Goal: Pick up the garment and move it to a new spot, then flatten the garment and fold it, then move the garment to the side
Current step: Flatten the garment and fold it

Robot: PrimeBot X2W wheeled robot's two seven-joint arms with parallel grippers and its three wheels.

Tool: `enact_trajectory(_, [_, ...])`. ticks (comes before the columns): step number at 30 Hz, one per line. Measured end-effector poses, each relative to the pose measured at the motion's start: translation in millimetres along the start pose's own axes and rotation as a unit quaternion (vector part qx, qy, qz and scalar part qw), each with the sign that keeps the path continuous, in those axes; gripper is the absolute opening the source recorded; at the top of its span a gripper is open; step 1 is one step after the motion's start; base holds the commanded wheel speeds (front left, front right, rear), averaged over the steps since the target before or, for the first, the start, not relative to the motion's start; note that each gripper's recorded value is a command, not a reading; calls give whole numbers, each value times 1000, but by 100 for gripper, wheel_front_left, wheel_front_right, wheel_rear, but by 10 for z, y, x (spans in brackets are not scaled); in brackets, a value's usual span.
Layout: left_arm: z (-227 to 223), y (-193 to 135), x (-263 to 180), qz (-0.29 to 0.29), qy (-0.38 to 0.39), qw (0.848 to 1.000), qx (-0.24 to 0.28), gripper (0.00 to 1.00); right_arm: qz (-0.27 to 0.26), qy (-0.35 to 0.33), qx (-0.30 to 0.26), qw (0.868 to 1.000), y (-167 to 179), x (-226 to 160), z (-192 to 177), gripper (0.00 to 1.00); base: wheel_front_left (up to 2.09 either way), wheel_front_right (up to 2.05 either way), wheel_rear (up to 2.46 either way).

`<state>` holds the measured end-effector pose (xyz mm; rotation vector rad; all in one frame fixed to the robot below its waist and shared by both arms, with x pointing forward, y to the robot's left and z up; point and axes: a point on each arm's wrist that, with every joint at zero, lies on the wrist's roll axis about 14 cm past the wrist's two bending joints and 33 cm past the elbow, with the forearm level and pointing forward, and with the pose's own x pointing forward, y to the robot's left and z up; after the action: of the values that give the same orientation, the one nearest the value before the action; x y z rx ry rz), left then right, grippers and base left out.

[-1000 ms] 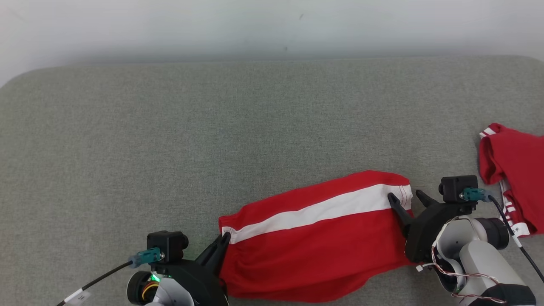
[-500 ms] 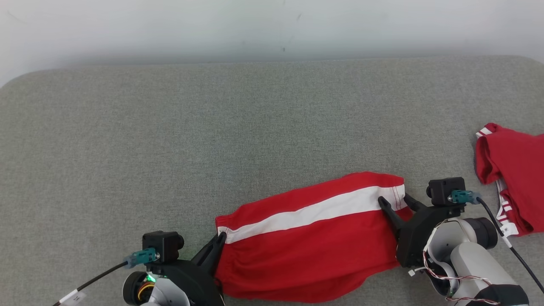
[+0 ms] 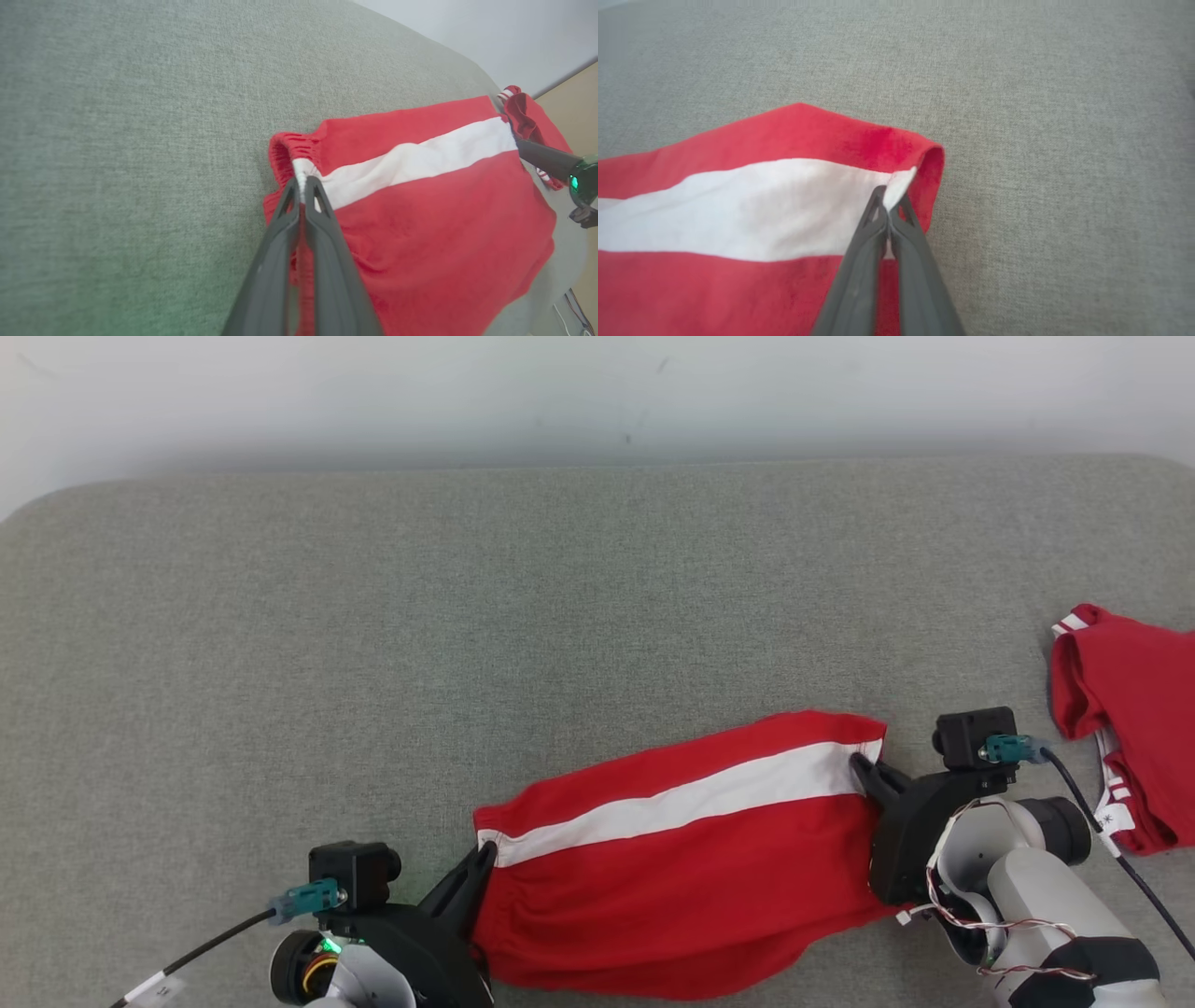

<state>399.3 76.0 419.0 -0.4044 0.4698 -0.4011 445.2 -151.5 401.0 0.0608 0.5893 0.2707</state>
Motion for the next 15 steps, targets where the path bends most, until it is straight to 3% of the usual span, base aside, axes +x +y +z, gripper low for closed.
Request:
enact_trajectory(11, [478, -138, -18, -22, -91, 994, -56, 0, 6, -87, 14, 996, -10, -199, 472, 0, 0, 0, 0])
enact_trajectory(12, [717, -245, -36, -42, -123, 990, -63, 0, 13, -128, 18, 992, -4, -324, 726, 0, 0, 0, 0])
enact_trajectory(15, [1013, -379, -72, -67, -160, 982, -73, 0, 22, -160, 27, 986, 13, -458, 953, 0, 0, 0, 0])
